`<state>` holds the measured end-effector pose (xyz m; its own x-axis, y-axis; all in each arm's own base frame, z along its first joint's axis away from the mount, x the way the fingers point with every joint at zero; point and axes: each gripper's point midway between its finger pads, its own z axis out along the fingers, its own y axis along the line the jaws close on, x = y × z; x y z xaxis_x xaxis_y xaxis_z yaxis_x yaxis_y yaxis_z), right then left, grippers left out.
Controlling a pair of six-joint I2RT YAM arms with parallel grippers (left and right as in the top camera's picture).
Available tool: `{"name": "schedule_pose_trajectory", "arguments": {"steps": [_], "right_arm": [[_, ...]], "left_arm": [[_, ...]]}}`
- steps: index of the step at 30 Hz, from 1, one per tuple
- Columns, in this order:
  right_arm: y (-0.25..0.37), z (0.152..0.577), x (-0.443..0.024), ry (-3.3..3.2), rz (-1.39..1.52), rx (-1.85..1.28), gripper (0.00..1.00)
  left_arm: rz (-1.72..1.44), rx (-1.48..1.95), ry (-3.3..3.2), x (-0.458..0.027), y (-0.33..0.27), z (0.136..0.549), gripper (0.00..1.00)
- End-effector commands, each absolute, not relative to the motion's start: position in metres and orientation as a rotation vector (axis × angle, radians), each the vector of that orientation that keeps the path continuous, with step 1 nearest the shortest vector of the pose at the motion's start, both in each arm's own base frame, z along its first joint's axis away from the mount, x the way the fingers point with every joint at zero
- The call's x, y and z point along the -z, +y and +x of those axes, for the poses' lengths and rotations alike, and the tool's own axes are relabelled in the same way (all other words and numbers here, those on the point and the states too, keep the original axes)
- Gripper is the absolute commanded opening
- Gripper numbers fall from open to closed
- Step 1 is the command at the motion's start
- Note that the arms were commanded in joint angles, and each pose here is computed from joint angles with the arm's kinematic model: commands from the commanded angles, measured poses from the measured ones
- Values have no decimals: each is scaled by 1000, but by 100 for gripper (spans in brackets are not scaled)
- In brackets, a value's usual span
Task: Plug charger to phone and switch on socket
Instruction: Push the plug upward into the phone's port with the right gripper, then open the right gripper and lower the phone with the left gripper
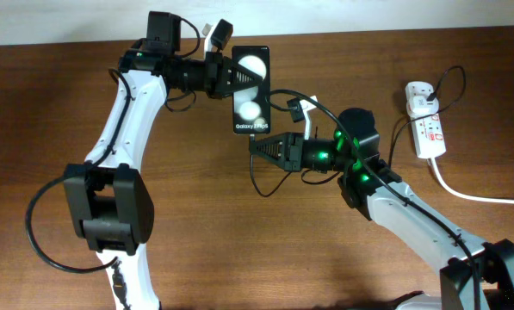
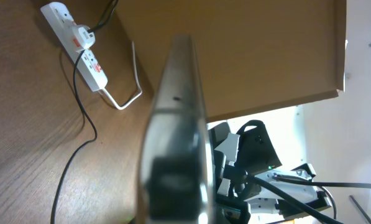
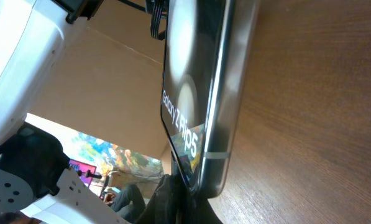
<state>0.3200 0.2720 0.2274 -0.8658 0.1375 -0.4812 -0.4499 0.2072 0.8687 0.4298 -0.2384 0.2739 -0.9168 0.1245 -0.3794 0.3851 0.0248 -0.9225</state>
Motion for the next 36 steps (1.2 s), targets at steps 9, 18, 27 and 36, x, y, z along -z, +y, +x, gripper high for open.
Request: {"name": "schedule_pose_trajectory", "arguments": {"steps": [9, 18, 27, 36], "right_arm": [[252, 347, -235, 1951, -219, -1606, 4], [254, 349, -226, 1972, -210, -1611, 4], [260, 329, -229, 1979, -330, -1705, 24], [262, 317, -230, 1981, -398, -1762, 56]], "left_arm": [[559, 2048, 2076, -279, -244, 423, 0], [557, 2049, 2078, -279, -244, 423, 0], [547, 2041, 2074, -279, -239, 426, 0], [465, 1799, 2230, -249, -236, 445, 0]]}}
